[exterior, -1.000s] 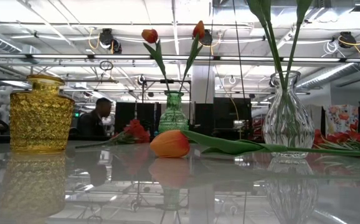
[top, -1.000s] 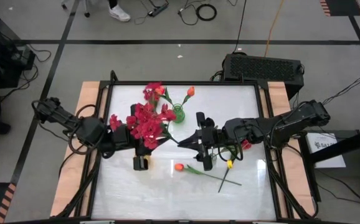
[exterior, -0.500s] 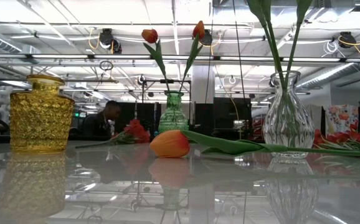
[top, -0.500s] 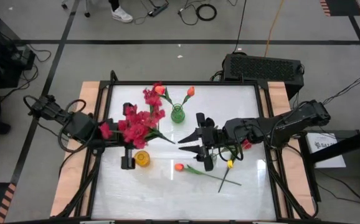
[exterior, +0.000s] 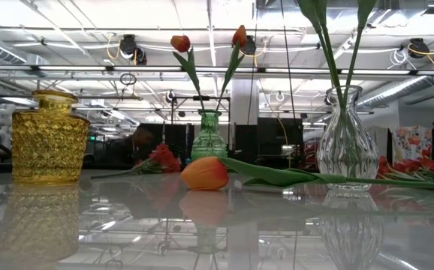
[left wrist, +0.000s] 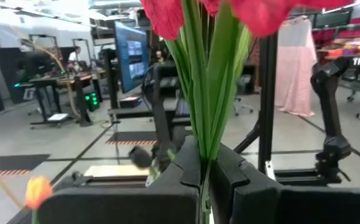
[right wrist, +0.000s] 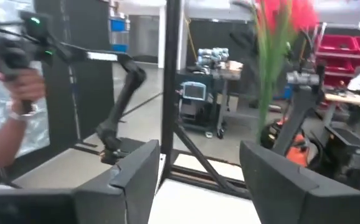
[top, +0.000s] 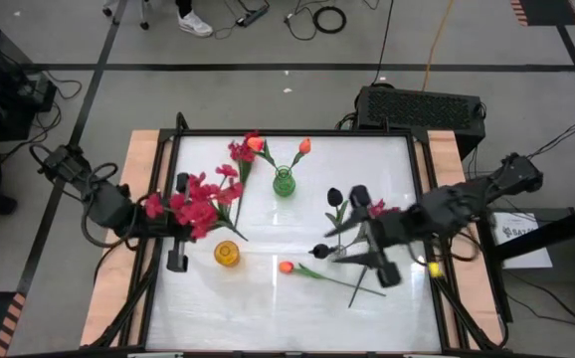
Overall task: Sort flowers into vase by color
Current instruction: Put the middle red flowers into the yellow vase
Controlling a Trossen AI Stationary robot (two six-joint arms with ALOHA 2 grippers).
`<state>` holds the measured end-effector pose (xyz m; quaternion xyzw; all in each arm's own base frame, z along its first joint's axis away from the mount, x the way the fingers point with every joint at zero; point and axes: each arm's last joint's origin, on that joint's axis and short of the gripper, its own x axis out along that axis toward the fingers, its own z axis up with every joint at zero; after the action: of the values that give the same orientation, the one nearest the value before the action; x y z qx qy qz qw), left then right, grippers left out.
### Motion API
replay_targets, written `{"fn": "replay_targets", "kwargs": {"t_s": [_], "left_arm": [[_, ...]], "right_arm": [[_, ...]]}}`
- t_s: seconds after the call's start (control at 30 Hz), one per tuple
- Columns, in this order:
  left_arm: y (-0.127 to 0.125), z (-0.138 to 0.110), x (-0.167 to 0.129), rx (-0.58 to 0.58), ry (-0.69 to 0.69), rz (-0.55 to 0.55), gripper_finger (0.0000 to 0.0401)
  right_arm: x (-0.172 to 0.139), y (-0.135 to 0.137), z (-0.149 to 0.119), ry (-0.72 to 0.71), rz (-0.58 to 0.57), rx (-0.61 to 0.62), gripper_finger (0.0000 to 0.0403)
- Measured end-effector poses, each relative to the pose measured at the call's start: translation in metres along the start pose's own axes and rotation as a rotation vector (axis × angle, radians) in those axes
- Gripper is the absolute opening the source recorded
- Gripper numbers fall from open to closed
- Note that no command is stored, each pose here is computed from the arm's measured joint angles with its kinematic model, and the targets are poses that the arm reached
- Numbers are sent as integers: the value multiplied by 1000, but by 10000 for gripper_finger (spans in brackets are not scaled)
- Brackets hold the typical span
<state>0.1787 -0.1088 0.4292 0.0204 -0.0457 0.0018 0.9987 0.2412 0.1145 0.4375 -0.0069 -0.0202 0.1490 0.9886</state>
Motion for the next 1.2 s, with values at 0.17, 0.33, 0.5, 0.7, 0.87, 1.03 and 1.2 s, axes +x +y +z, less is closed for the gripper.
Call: {"fn": "replay_targets", "kwargs": {"t_s": [0.17, 0.33, 0.5, 0.7, 0.87, 1.03, 1.2], "left_arm": [[-9, -33, -12, -1, 41, 47, 7], [-15, -59, -25, -38, 17, 105, 7], [-18, -82, -34, -57, 33, 164, 7], [-24, -104, -45, -62, 65, 214, 7], [-29, -128, -57, -102, 93, 293, 6], [-33, -150, -67, -151, 103, 322, 5], [-37, -158, -77, -143, 102, 339, 5]], "right_arm": [[-22, 19, 4, 45, -28, -23, 212], [-31, 36, -6, 164, -117, -69, 210], [-31, 51, -13, 197, -180, -76, 210], [-17, 67, -26, 225, -173, -77, 210], [-8, 71, -32, 223, -176, -60, 210], [-2, 75, -35, 217, -178, -32, 210], [3, 77, -37, 202, -177, -18, 210]]}}
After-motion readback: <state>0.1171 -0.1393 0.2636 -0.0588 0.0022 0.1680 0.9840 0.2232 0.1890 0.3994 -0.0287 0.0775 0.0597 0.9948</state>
